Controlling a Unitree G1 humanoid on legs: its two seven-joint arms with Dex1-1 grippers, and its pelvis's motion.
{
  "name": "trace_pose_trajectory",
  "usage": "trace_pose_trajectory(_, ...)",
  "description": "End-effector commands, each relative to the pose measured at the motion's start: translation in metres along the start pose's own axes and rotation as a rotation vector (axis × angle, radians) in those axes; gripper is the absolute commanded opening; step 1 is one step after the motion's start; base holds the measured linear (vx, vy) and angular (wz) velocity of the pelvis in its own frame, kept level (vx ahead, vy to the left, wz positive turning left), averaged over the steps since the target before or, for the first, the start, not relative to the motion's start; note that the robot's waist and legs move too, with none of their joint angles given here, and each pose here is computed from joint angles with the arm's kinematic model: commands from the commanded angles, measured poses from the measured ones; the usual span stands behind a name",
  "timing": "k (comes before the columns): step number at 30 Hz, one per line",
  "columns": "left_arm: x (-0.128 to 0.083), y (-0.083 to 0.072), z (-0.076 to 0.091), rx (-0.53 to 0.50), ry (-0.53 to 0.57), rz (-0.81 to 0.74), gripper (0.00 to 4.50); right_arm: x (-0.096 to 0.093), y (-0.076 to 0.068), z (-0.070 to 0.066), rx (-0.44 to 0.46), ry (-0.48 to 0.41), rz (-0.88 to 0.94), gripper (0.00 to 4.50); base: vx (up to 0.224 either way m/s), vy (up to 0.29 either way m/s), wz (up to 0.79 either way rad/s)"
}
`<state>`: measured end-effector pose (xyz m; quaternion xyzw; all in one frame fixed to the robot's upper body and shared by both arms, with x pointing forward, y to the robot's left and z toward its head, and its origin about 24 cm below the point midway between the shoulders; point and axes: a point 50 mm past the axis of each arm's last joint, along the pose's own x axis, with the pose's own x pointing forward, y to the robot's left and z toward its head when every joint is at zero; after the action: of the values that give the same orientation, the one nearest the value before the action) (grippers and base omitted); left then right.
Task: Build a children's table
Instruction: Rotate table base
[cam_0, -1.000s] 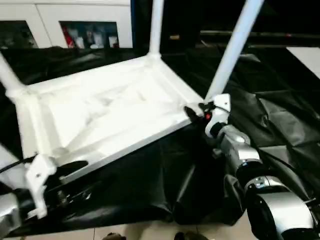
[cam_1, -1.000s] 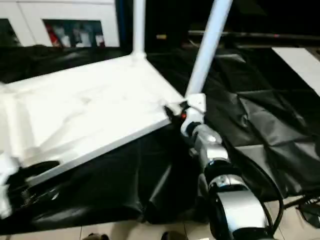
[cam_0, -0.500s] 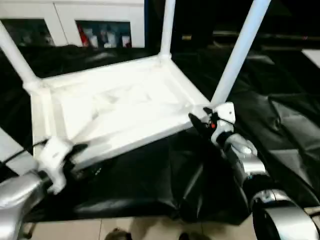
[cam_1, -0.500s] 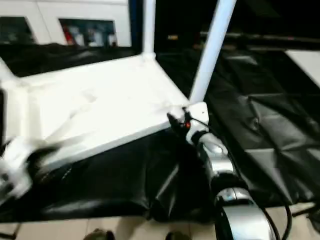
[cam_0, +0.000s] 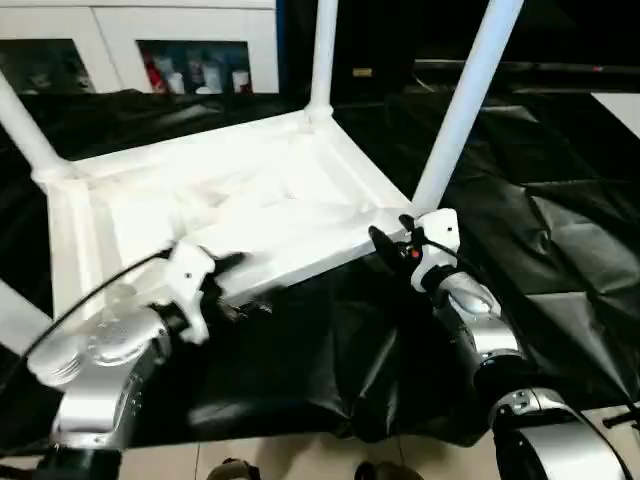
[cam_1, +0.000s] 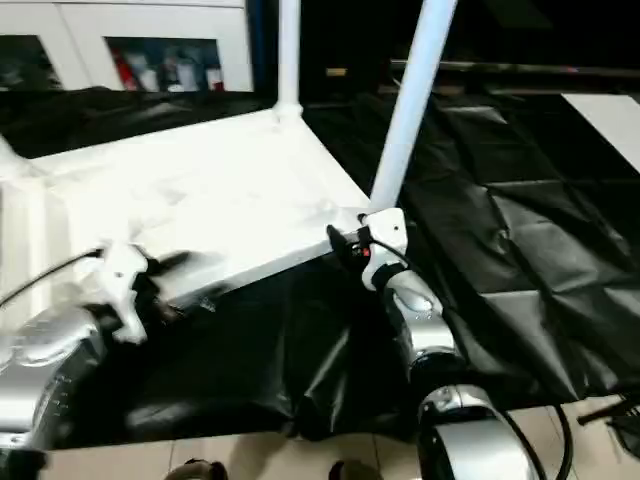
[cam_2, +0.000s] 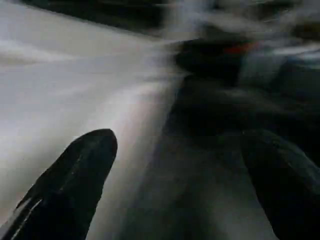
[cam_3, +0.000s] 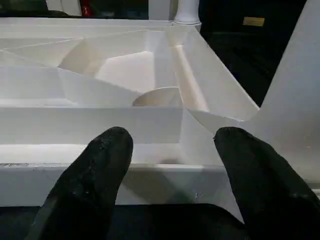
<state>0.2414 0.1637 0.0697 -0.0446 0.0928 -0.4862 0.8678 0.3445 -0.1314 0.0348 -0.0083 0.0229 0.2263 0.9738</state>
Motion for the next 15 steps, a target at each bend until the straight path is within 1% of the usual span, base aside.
trace_pose_trajectory(1,-0.009,-0.011,-0.004,-0.043,0.084,-0.104,4.45,-0.005,0.0,-0.009,0.005,0.041,0.012,3.19,0.0,0.0,0.0)
trace_pose_trajectory(2,-0.012,-0.012,-0.006,-0.045,0.105,-0.112,4.45,-0.005,0.0,-0.008,0.004,0.04,0.014,3.19,0.0,0.0,0.0)
trace_pose_trajectory(4,-0.028,-0.012,-0.01,-0.057,0.188,-0.106,4.45,-0.006,-0.002,-0.008,-0.001,0.038,0.023,3.19,0.0,0.0,0.0)
trace_pose_trajectory(5,-0.042,-0.011,-0.011,-0.068,0.236,-0.086,4.45,-0.007,-0.003,-0.007,0.001,0.035,0.029,3.19,0.0,0.0,0.0)
trace_pose_trajectory(6,-0.05,-0.01,-0.011,-0.077,0.265,-0.073,4.45,-0.007,-0.004,-0.007,0.002,0.034,0.033,3.19,0.0,0.0,0.0)
trace_pose_trajectory(7,-0.063,-0.011,-0.011,-0.097,0.311,-0.064,4.45,-0.008,-0.005,-0.007,0.001,0.033,0.036,3.19,0.0,0.0,0.0)
trace_pose_trajectory(11,-0.092,-0.016,-0.01,-0.157,0.428,-0.061,4.45,-0.01,-0.006,-0.008,-0.002,0.038,0.04,3.19,0.0,0.0,0.0)
trace_pose_trajectory(13,-0.119,-0.018,-0.012,-0.192,0.56,-0.025,4.45,-0.01,-0.005,-0.009,-0.002,0.042,0.045,3.19,0.0,0.0,0.0)
trace_pose_trajectory(14,-0.133,-0.018,-0.011,-0.208,0.614,0.01,4.45,-0.011,-0.005,-0.01,-0.003,0.044,0.047,3.19,0.0,0.0,0.0)
trace_pose_trajectory(15,-0.139,-0.018,-0.009,-0.211,0.632,0.027,4.45,-0.011,-0.005,-0.01,-0.003,0.044,0.047,3.19,0.0,0.0,0.0)
